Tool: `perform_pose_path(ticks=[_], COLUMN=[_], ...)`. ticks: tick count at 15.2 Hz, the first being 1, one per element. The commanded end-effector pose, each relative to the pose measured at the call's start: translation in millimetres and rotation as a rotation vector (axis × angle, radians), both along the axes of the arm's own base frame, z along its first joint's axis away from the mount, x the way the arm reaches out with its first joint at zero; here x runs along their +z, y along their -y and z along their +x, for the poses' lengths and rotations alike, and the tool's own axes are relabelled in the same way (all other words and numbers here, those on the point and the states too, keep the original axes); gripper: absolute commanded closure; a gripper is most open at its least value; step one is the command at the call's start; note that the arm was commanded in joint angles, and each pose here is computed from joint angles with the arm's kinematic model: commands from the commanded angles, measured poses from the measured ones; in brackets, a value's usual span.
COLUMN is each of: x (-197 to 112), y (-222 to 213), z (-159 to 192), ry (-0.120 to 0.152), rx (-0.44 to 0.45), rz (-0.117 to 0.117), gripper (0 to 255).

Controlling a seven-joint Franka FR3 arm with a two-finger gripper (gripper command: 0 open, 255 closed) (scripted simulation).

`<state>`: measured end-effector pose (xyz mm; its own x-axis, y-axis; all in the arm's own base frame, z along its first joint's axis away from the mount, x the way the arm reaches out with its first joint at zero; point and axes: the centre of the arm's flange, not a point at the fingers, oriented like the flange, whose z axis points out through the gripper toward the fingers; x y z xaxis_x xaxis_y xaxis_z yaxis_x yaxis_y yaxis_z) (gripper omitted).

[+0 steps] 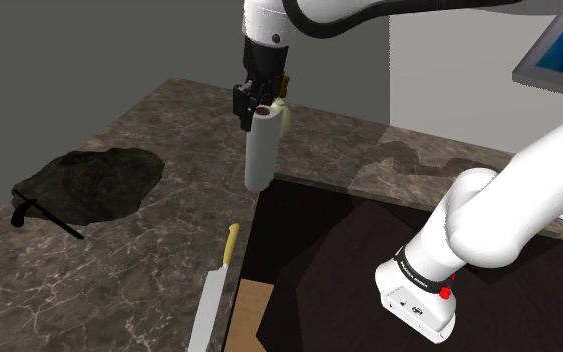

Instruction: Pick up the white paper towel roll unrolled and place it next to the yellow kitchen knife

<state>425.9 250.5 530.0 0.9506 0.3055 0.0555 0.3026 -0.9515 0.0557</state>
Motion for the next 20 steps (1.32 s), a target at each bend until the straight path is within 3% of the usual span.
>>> perform_pose_path(ticks=[1, 20], x=[-10, -110], y=[1, 1], z=[0, 0], ry=[0.001, 0.001], rx=[0.000, 0.000], rz=[0.000, 0.000], gripper=[255, 255])
